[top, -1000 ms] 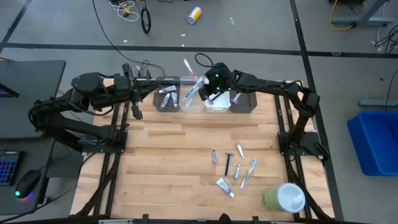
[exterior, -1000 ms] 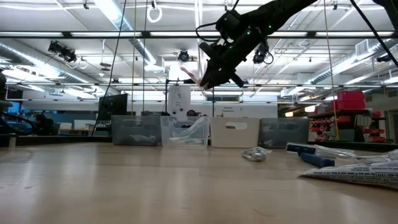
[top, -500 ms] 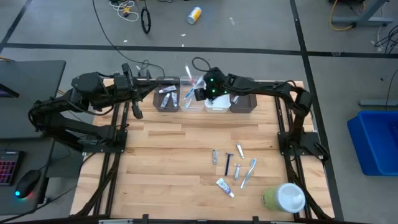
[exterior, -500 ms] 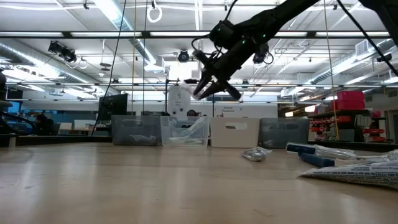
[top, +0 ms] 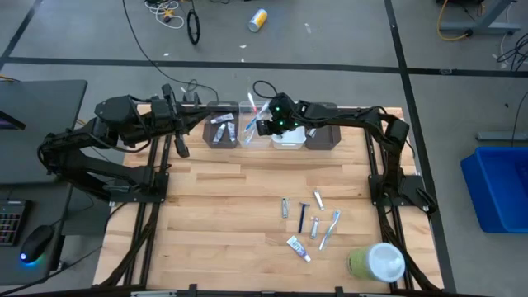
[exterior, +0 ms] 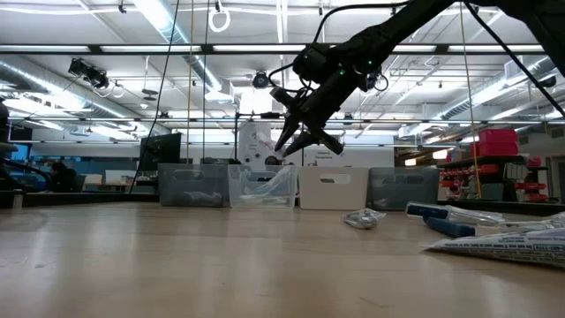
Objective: Pick & Place Travel size toiletries
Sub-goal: Put the orange toothbrush into the transparent bin, then put the blue razor into the white bin
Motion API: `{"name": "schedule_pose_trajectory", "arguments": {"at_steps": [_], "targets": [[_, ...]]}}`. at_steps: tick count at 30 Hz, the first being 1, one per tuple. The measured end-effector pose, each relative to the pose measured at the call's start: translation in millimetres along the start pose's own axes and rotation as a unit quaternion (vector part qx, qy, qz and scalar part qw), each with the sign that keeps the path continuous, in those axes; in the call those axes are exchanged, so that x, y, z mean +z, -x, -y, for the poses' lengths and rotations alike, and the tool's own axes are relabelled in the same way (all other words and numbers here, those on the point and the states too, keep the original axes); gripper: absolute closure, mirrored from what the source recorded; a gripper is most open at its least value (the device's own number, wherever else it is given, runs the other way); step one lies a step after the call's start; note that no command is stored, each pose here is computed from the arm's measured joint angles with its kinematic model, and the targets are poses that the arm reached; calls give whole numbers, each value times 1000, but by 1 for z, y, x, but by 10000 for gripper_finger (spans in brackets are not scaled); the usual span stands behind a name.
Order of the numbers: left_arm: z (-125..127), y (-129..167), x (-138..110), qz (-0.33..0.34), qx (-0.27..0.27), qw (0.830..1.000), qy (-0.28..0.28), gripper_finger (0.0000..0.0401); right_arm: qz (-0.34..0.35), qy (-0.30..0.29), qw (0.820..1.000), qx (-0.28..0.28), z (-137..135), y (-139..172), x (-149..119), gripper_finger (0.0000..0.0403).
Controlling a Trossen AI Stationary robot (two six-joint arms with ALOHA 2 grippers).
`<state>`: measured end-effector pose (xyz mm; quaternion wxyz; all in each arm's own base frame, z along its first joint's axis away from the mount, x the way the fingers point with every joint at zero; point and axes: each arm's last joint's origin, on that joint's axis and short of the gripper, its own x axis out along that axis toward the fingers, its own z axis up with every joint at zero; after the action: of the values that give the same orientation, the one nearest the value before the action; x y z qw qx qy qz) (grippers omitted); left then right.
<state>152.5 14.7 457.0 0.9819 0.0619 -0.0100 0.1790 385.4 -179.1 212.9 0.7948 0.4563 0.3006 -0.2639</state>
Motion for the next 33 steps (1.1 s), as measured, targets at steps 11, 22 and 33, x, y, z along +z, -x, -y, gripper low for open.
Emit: {"name": "schedule_pose_trajectory", "arguments": {"at_steps": [11,22,33], "targets": [[0,0,0,0,0,1000,6,394,-4,-25,1000,1,3,1,3,265],[0,0,0,0,0,1000,9,392,-12,-17,1000,11,7,2,6,180],[0,0,0,0,0,1000,8,390,0,-2,1000,3,6,2,7,224]]}}
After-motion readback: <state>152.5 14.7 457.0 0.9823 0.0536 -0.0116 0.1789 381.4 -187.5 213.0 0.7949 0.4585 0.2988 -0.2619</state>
